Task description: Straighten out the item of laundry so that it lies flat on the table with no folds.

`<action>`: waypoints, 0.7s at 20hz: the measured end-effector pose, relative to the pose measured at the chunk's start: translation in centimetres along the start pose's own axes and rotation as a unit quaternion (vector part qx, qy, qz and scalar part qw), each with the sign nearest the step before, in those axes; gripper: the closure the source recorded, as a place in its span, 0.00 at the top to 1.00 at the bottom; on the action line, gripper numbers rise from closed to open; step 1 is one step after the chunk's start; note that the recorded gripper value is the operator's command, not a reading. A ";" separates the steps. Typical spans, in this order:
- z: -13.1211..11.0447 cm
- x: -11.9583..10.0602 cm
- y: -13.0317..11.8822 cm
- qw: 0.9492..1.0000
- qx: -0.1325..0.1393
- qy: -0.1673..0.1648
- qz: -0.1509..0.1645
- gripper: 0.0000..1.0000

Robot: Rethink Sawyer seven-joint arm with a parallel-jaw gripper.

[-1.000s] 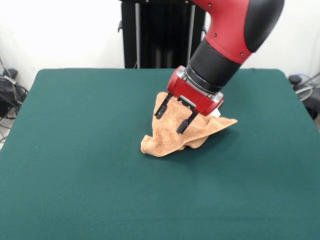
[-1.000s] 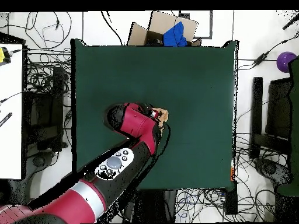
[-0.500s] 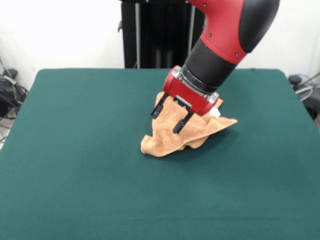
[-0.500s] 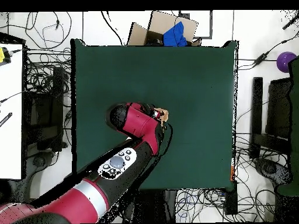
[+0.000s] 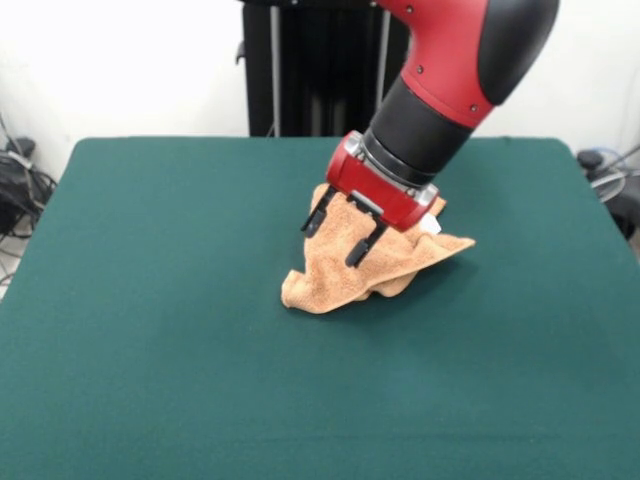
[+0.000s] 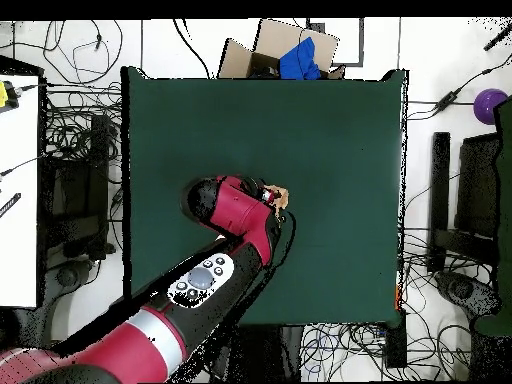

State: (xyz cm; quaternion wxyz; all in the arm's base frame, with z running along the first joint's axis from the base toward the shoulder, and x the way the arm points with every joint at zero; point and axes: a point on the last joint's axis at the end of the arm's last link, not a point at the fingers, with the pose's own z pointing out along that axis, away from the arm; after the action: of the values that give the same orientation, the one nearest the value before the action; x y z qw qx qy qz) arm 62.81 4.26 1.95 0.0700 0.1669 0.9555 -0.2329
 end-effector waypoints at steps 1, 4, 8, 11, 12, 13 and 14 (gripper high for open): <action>0.0 0.0 0.0 1.000 0.000 0.000 0.000 1.00; -0.3 -0.2 0.0 1.000 -0.002 -0.002 0.001 1.00; -0.7 -0.5 -0.1 1.000 -0.004 -0.005 0.003 1.00; -1.4 -0.9 -0.1 1.000 -0.008 -0.008 0.006 1.00; -1.5 -1.0 -0.1 1.000 -0.009 -0.009 0.007 1.00; -1.6 -1.0 -0.1 1.000 -0.010 -0.008 0.008 1.00; -1.8 -1.0 -0.1 1.000 -0.011 -0.007 0.008 1.00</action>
State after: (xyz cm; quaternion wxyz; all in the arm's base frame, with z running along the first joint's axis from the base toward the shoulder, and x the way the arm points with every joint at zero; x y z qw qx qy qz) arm 63.64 4.67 3.79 0.0800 0.1724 0.9561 -0.2229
